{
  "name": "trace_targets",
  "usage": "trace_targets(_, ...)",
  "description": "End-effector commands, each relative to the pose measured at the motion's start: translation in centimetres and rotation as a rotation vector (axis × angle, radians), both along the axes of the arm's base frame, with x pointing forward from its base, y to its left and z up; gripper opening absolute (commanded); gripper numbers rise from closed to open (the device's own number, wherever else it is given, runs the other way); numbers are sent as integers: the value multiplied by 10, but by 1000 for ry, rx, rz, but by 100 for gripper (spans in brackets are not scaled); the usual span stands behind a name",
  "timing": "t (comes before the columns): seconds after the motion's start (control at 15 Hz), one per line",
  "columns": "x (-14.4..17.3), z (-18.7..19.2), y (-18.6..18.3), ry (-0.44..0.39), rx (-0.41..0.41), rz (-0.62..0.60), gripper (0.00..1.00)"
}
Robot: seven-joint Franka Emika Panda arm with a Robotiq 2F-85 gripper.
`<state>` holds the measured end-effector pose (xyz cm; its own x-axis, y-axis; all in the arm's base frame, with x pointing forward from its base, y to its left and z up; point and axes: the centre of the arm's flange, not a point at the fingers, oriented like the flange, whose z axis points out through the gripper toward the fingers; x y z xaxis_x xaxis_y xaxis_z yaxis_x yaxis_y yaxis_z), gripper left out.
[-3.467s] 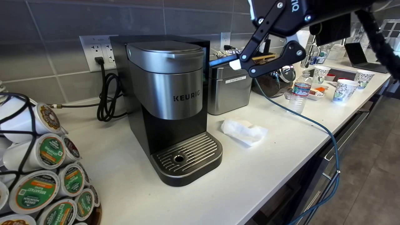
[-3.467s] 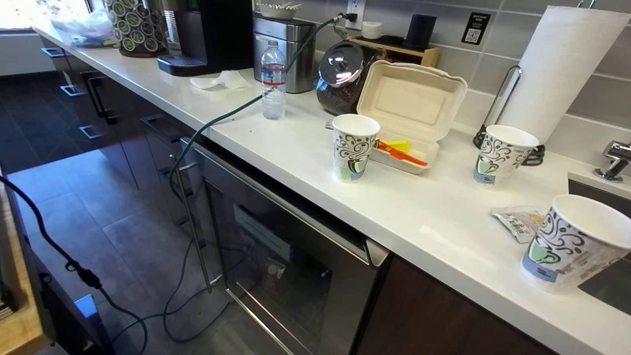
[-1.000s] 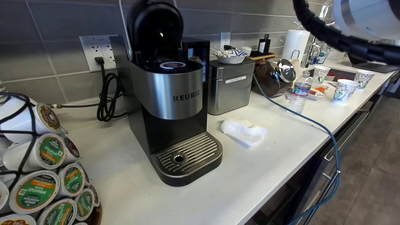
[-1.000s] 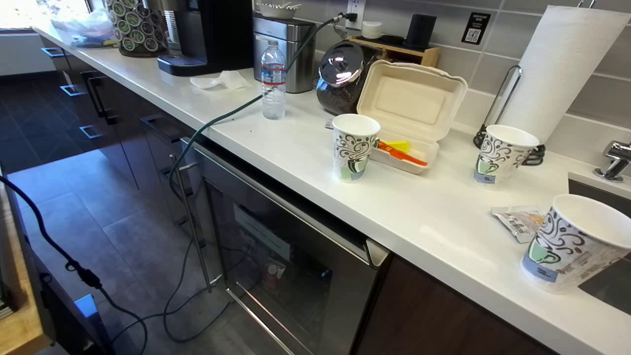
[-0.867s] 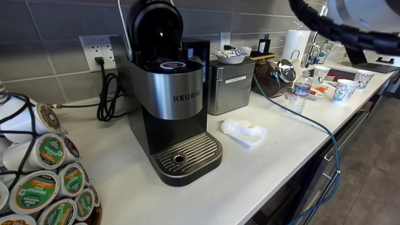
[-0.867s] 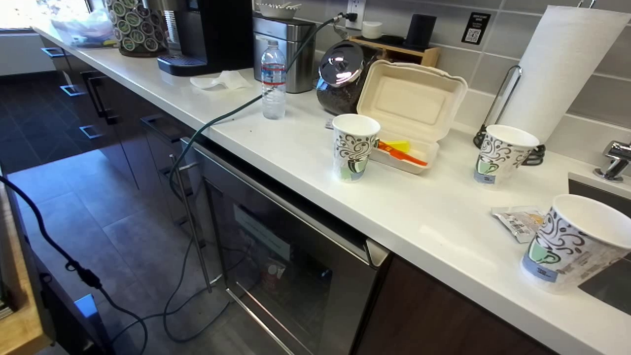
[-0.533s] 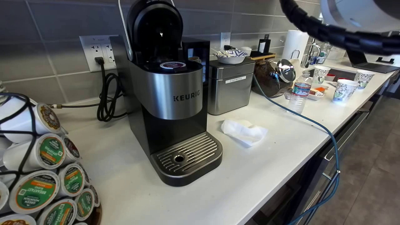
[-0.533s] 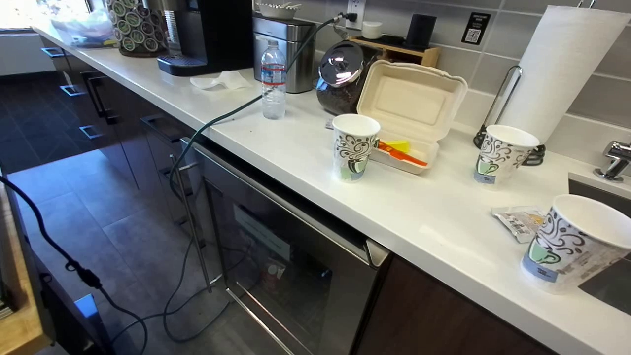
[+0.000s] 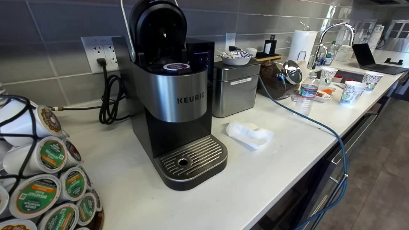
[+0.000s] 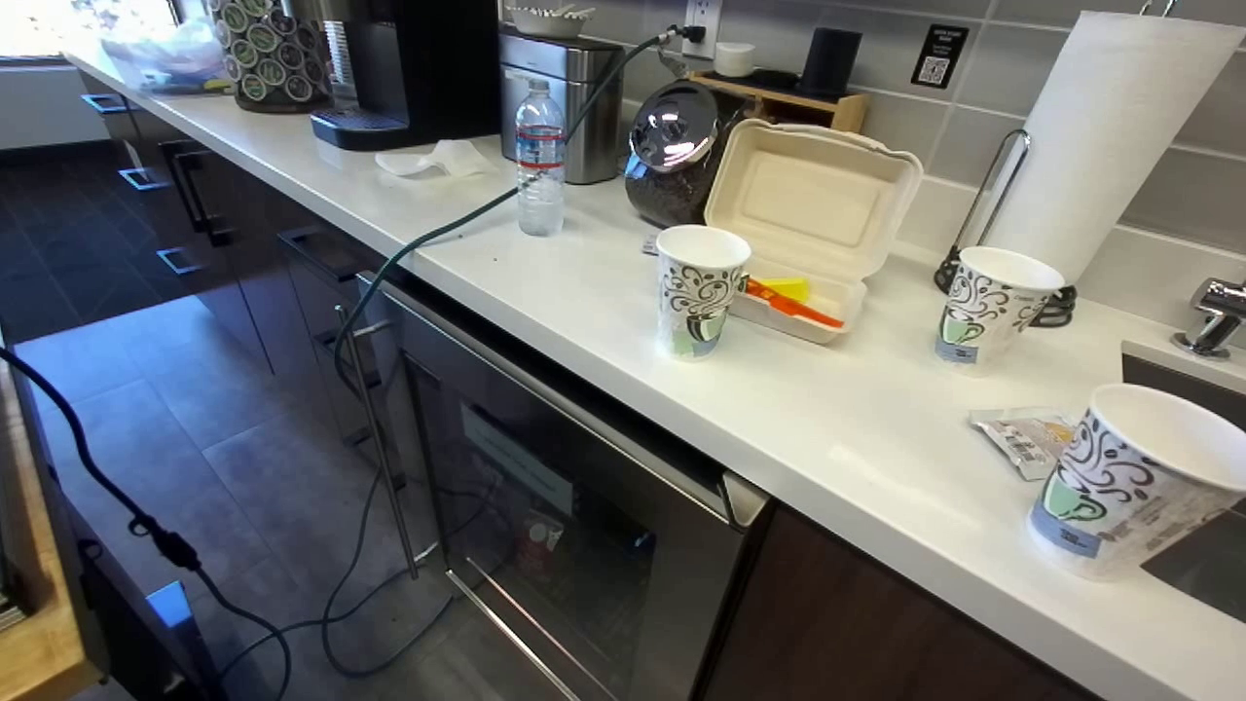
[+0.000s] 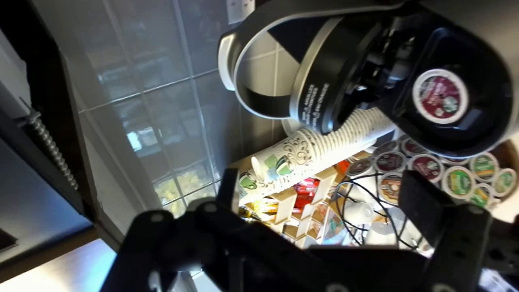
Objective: Open the coffee maker
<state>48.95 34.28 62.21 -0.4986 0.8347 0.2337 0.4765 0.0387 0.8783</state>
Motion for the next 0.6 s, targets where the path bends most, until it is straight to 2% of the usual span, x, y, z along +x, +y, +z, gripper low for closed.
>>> trace_targets(0.0,-45,23,-58,156,-121,-38,100)
trace_targets(0.2,-54,32,-104,271,-238,-123,100)
trace_targets(0.33,-61,34,-122,379,-295,-147,100)
trace_targets(0.47,-68,32,-128,466,-285,-77,100)
trace_targets(0.53,-56,34,-121,408,-278,-119,100)
